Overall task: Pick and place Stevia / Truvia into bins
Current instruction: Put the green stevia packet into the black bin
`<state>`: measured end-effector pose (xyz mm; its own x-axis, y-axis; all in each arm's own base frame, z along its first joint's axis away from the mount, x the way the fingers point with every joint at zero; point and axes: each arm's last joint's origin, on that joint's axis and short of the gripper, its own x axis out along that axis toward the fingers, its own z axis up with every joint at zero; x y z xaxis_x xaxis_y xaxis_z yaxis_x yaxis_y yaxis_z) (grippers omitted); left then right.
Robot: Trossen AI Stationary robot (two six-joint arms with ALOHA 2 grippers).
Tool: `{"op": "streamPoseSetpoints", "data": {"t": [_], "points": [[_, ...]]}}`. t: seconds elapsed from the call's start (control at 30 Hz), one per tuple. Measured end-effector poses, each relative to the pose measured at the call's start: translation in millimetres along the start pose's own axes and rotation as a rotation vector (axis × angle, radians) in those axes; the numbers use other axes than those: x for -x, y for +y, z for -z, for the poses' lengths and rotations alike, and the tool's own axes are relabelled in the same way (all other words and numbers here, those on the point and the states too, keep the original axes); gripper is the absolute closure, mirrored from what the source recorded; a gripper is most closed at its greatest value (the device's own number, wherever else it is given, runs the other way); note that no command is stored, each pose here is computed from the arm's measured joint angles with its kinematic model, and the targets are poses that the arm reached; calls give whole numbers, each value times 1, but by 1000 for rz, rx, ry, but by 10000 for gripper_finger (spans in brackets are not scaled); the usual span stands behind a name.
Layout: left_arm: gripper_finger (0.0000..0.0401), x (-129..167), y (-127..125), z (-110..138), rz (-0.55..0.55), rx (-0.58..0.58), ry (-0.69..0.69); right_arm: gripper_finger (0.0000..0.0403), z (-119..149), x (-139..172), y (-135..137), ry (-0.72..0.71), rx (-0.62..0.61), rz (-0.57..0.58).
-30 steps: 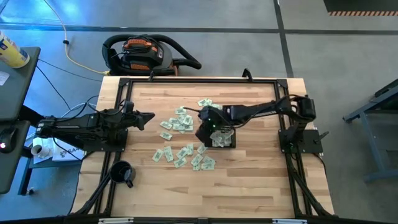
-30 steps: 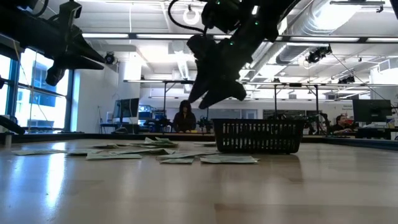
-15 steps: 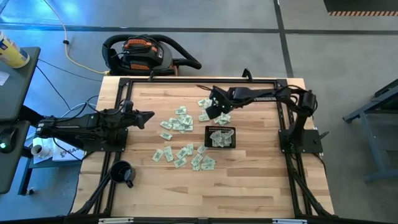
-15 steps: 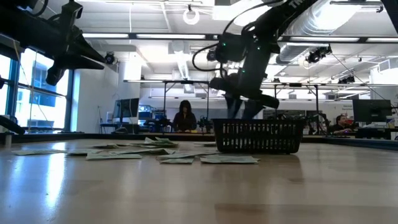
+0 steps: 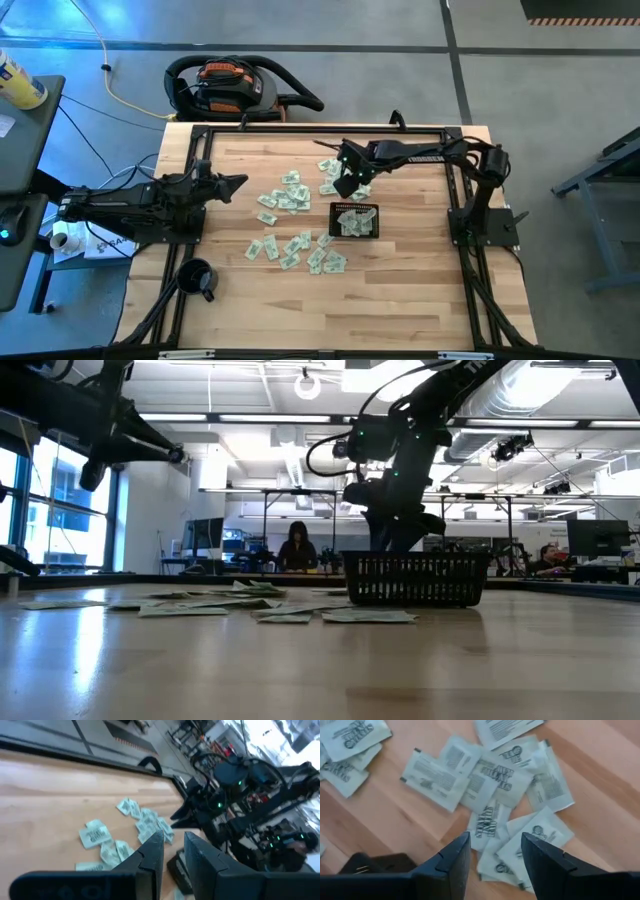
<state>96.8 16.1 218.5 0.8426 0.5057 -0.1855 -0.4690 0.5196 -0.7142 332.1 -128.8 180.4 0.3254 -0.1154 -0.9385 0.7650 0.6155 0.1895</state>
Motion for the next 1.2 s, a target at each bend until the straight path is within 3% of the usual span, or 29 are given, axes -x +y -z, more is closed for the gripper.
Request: {"op": "streamPoseSetpoints", "data": {"t": [0.17,0.37,0.6,1.2], "points": [[290,0,-2,-2,6,-19,-32,235,-7,-1,-12,-6,9,19],[290,0,-1,-2,2,-20,-32,240,-7,-18,-25,65,-85,70],[290,0,-1,-2,1,-19,-32,246,-2,-22,-18,59,-168,98],[290,0,-1,-2,0,-24,-32,237,4,-21,-19,53,-156,215]]}}
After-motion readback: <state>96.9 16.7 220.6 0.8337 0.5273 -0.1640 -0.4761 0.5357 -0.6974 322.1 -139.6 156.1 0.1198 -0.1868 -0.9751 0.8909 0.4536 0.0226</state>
